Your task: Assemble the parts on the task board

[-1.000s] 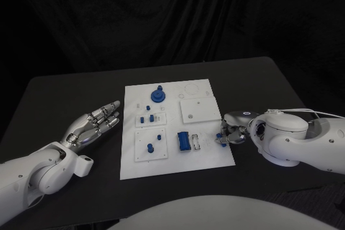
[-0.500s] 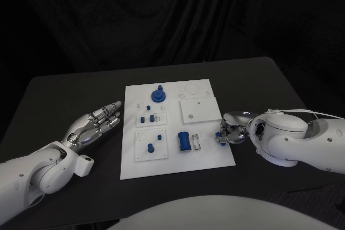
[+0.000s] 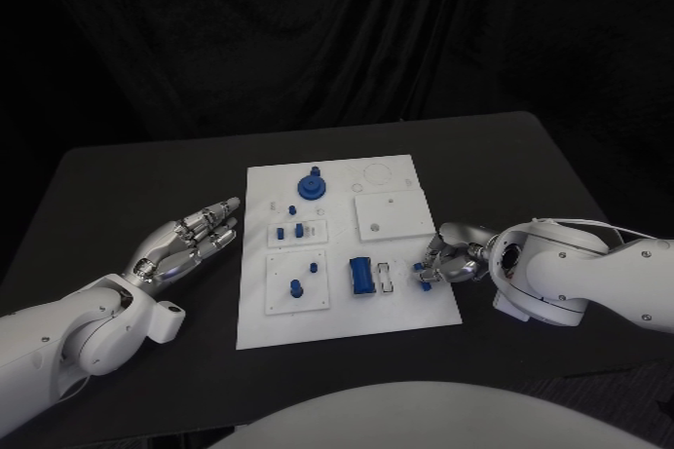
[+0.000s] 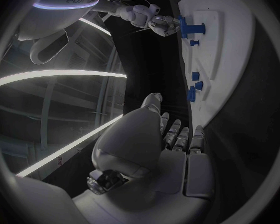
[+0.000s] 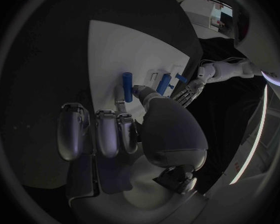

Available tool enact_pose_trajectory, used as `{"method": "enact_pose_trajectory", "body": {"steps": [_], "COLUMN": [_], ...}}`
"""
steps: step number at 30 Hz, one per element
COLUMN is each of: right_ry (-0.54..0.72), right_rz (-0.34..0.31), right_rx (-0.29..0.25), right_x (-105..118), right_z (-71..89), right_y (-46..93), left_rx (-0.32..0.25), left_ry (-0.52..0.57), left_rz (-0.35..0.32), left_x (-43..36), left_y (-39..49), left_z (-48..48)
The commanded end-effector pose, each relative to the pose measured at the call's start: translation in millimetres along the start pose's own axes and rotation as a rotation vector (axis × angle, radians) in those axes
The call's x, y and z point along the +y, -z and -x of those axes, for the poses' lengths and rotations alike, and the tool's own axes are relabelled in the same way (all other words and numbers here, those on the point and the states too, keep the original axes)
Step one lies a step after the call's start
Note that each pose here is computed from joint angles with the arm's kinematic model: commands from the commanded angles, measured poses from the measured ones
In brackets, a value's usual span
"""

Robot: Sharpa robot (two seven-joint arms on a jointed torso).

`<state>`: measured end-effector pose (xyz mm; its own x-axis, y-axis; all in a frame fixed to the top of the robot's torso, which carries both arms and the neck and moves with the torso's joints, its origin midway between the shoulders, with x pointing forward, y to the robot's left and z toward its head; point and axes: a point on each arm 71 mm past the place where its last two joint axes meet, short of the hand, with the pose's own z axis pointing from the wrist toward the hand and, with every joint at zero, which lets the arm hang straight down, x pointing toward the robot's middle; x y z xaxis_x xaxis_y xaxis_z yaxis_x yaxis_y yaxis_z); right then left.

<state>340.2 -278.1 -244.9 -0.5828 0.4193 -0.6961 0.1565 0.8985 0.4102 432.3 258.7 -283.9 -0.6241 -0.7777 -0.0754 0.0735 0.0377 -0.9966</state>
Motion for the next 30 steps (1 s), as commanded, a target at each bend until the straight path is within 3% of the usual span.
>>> {"method": "enact_pose_trajectory", "body": {"steps": [1,9,17,30], "right_ry": [-0.192,-0.321,-0.331,-0.301], "right_rz": [0.001,0.026,0.036,0.056], "right_rx": [0.069,0.124,0.160,0.152], "right_x": [0.9,11.9,19.1,24.8], "right_z": [-8.0,-11.8,-15.1,-15.3], "right_y": [0.2,-3.8,-12.8,-20.6], "left_rx": [0.014,0.018,0.021,0.024], "left_ry": [0.011,0.014,0.017,0.019], "left_rz": [-0.098,-0.093,-0.089,-0.084], "left_x": [-7.2,-6.8,-6.6,-6.0], "left_y": [-0.6,-1.1,-1.5,-2.0], "left_z": [-1.8,-2.6,-3.3,-3.3]}}
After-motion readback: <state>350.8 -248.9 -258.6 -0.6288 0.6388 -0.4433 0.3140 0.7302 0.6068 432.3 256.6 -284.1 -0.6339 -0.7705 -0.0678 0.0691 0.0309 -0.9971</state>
